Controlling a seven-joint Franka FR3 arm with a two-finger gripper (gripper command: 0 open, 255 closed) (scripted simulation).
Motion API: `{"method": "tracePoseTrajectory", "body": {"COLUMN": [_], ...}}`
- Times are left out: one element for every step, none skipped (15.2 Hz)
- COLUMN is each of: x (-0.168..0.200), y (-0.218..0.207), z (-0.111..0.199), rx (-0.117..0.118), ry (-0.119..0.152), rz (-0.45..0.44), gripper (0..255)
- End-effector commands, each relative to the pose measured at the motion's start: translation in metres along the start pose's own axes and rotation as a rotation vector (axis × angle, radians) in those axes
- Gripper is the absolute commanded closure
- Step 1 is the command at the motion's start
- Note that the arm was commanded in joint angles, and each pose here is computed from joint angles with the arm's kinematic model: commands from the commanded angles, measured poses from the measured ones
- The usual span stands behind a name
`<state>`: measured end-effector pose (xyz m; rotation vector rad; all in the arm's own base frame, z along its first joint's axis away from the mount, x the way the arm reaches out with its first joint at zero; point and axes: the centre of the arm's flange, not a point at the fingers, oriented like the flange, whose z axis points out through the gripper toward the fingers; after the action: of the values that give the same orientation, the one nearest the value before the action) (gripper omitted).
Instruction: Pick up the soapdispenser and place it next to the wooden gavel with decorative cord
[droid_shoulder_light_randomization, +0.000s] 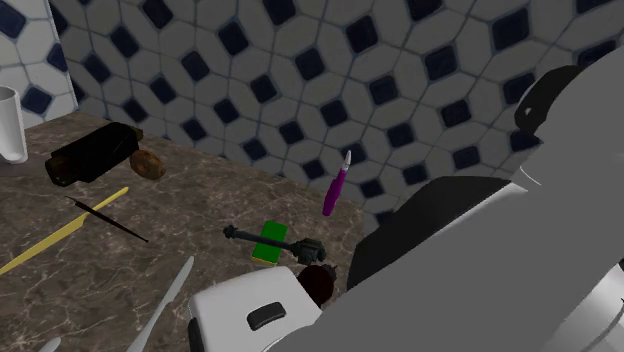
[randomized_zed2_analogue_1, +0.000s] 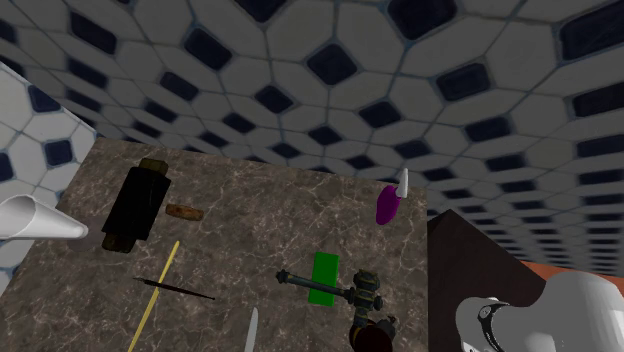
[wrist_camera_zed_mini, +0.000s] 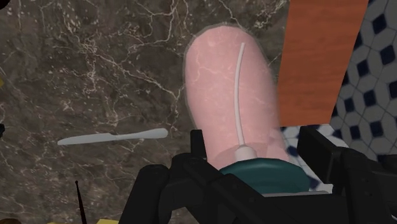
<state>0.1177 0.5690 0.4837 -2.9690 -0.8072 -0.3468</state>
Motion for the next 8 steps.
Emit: {"method": "tracePoseTrajectory", "body": {"x": [-0.003,-0.004,-0.005,-0.006,-0.007,-0.009,-0.010,-0.011], "y": [0.000,0.000,-0.001,-0.001,-0.001,-0.001,-0.001,-0.001], "z": [0.011,0.016,0.021,0.026,0.031,0.037,0.042,0.047], "rx": [0.001,0.001,0.001,0.001,0.001,0.001,0.001,0.001], "ry": [0.001,0.001,0.001,0.001,0.001,0.001,0.001,0.001], "rz": [0.000,0.000,0.000,0.000,0.000,0.000,0.000,0.000], "gripper": [255,255,255,255,255,255,255,255]}}
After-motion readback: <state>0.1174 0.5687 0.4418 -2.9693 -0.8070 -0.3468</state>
